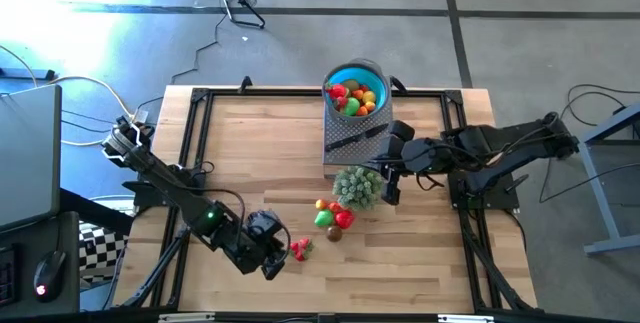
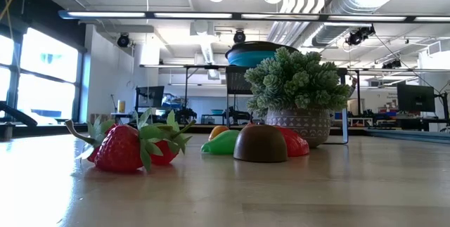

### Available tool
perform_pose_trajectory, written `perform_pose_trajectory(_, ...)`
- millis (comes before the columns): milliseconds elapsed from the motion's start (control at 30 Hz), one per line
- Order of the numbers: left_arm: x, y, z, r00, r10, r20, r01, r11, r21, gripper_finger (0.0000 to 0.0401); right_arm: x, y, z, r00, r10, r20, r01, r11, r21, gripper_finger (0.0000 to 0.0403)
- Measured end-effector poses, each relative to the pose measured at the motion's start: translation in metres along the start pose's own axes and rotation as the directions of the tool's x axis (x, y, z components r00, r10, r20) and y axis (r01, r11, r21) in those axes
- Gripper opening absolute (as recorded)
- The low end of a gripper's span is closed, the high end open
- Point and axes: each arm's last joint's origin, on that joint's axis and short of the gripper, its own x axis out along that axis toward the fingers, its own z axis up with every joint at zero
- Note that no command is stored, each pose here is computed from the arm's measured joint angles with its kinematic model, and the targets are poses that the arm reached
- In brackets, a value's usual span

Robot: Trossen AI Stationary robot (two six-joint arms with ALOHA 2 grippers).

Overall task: Pick & Place Fruit
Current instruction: Put the red strawberry into the blue strainer bowl

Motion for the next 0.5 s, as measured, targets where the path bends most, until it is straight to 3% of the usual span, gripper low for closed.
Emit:
perform_pose_trajectory(167, 0.002, 0.001, -0.011, 0.995, 0.011, -0.103, -0.020, 0.996, -0.084, 0.0105, 0.000, 0.000, 0.000, 1.000, 0.001, 0.000, -0.001, 1.000, -0.017, 0.0004)
perform_pose_trajectory(500, 0.006, 0.004, -0.027, 0.983, 0.080, -0.167, -0.111, 0.976, -0.189, 0.0006, 0.000, 0.000, 0.000, 1.000, 0.000, -0.001, 0.000, 0.999, -0.040, 0.0004)
